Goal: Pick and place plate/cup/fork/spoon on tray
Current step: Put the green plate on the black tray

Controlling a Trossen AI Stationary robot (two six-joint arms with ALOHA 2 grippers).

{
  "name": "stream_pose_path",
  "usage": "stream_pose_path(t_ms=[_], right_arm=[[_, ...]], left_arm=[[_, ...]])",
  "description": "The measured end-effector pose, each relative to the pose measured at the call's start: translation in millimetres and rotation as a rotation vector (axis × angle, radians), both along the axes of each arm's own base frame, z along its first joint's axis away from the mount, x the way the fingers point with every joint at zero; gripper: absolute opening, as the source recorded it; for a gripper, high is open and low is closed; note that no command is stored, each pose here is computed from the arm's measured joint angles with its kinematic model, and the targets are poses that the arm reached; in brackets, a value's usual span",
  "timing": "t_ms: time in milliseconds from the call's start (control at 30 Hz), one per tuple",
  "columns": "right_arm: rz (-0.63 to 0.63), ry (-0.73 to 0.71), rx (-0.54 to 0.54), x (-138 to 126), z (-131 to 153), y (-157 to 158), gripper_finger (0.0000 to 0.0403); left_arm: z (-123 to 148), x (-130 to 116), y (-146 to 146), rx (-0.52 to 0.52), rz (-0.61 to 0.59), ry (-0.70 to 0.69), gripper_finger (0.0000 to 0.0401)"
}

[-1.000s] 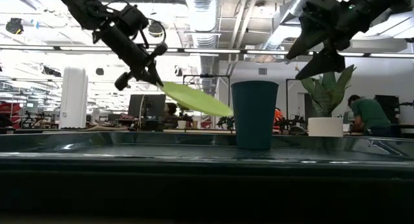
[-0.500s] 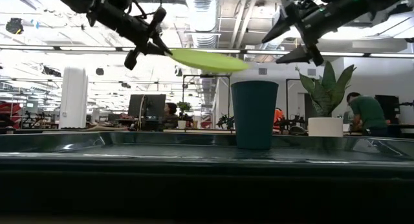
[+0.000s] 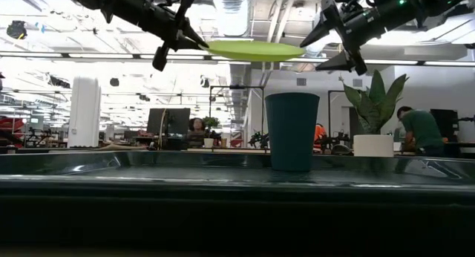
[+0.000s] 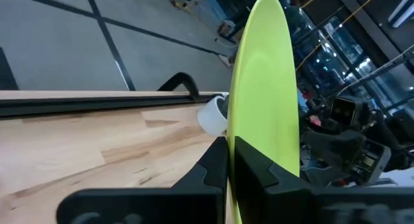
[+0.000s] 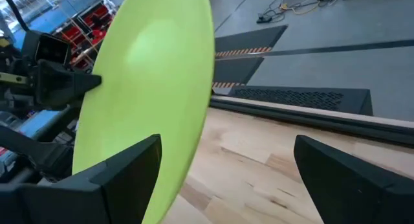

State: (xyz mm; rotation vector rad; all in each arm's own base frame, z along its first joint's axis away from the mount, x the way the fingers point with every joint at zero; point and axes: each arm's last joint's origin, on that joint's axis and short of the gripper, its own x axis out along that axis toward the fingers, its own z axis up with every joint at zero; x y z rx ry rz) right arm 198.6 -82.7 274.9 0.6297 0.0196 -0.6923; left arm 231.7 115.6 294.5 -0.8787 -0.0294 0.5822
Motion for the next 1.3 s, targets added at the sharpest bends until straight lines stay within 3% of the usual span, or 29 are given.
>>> stream_pose_path(t_ms=[200,600,967,1133,1300], right_arm=[[0.035,-0.009,0.006,1,1,1,0.0362],[0.077,-0.012,0.015,1,0,2,0.0239],[0.077,-0.012,0.015,1,0,2,0.0165],[0.077,-0.011,0.015,1,0,2,0.0163],[0.076,-0.016,0.02,1,0,2,0.0207]], left_arm=[[0,2,-4,0.005,0.007,0.004,0.0],[0,4,-10,-0.01,0.006,-0.005,0.0],[0,6,-15,-0.006,0.016,-0.004,0.0],[0,7,-16,-0.004,0.018,-0.004,0.0],[0,7,-16,-0.016,0.021,-0.01,0.0]])
